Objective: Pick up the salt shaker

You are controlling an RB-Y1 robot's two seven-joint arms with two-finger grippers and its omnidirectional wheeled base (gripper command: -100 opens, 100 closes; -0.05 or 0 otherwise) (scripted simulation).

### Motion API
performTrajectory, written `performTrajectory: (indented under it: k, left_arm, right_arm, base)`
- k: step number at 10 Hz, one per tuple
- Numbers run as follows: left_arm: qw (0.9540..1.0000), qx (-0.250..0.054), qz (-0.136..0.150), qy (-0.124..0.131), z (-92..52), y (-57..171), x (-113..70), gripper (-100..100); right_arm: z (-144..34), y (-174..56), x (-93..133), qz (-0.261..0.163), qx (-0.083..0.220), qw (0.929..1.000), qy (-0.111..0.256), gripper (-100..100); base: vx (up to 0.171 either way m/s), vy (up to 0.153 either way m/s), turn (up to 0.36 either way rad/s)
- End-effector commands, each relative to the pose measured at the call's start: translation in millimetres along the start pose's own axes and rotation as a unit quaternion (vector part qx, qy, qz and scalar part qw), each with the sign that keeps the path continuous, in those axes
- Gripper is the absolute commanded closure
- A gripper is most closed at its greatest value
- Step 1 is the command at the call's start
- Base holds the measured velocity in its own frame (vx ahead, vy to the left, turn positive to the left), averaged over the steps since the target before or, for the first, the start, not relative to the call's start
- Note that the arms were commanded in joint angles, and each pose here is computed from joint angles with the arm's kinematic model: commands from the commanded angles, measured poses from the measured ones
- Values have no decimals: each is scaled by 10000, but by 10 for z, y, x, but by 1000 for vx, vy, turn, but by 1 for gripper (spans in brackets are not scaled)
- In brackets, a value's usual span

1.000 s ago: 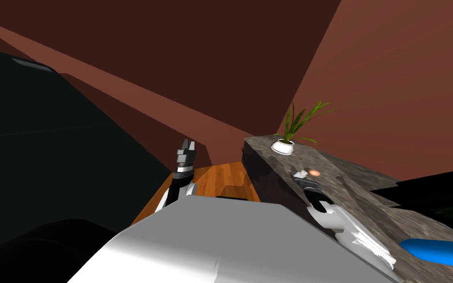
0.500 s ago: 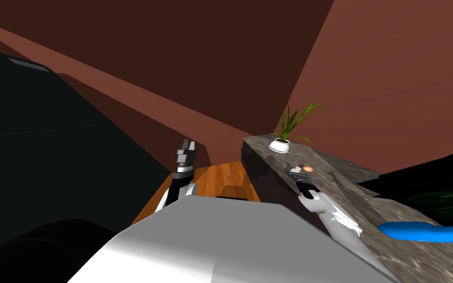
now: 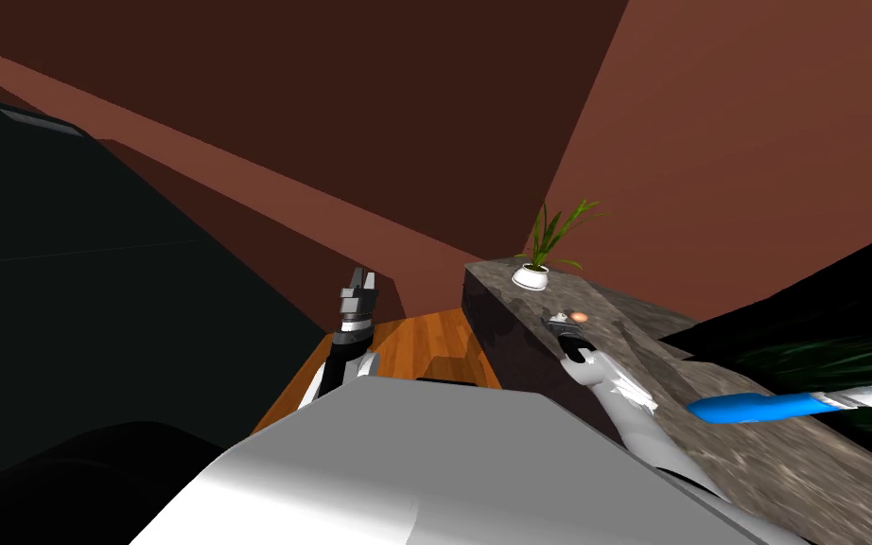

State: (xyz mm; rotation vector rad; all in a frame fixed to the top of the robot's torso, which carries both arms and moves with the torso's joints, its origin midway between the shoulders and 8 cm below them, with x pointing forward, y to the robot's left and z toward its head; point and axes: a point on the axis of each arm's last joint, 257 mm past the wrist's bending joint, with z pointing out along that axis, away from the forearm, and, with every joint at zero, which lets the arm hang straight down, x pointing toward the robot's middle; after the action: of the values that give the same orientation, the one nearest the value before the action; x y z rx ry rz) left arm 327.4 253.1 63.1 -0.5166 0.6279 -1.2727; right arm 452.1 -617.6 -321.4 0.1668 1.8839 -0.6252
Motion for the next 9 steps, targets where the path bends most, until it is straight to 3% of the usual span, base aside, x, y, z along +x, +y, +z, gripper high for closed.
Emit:
performTrajectory:
  k: [1,4,5,6,9]
  left_arm:
    - [10000,0,0,0,0,0,0,0]
    - [10000,0,0,0,0,0,0,0]
    - [10000,0,0,0,0,0,0,0]
    - [10000,0,0,0,0,0,0,0]
    - [10000,0,0,0,0,0,0,0]
  right_arm:
    - [112,80,-133,1,-28,10000,-34,-100]
    - [271,185,-319,-47,-70,9999,-76,-100]
    - [226,176,-265,-60,-67,9999,-71,-100]
    - [232,181,-271,-60,-67,9999,-70,100]
    - [231,185,-273,-48,-71,9999,-73,100]
  base:
    - [-57,-2,-58]
    - [-46,-1,-41]
    - [-21,3,1]
    - [0,0,0]
    - [0,0,0]
